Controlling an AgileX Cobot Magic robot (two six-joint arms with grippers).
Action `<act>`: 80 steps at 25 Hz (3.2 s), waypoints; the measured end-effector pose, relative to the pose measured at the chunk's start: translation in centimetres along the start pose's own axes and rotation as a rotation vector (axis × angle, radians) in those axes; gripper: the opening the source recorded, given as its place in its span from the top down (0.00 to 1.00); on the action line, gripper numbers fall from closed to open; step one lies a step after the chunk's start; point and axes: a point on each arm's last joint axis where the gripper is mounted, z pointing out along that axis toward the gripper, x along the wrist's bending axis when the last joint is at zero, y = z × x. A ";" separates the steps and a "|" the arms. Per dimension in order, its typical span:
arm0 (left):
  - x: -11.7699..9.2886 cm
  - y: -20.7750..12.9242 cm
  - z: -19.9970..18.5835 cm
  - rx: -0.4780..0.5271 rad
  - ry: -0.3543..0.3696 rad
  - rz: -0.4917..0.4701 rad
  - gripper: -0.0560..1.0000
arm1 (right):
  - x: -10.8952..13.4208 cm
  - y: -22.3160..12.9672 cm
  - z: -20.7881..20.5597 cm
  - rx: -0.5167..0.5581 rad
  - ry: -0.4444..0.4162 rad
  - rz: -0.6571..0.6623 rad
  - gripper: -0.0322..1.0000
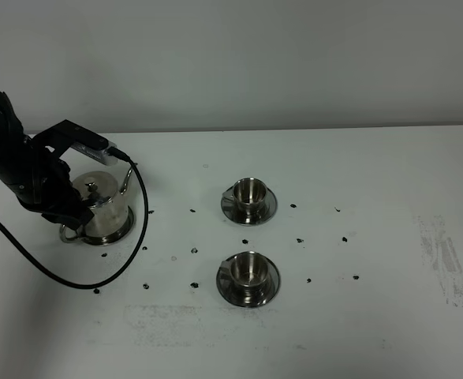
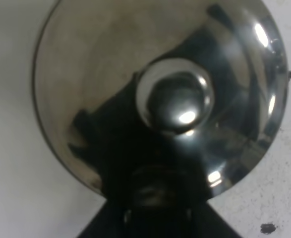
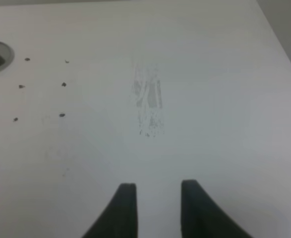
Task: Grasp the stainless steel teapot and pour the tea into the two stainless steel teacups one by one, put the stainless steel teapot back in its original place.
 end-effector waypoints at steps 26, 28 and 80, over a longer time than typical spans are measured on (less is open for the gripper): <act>-0.8 0.3 -4.2 -0.064 0.044 0.058 0.74 | 0.0 0.0 0.0 0.000 0.000 0.000 0.77; -1.1 0.5 -5.1 -0.093 0.041 0.075 0.74 | 0.0 0.0 0.0 0.000 0.000 0.000 0.77; -8.5 5.3 -5.0 -0.151 -0.088 1.043 0.74 | 0.0 0.0 0.0 0.000 0.000 0.000 0.77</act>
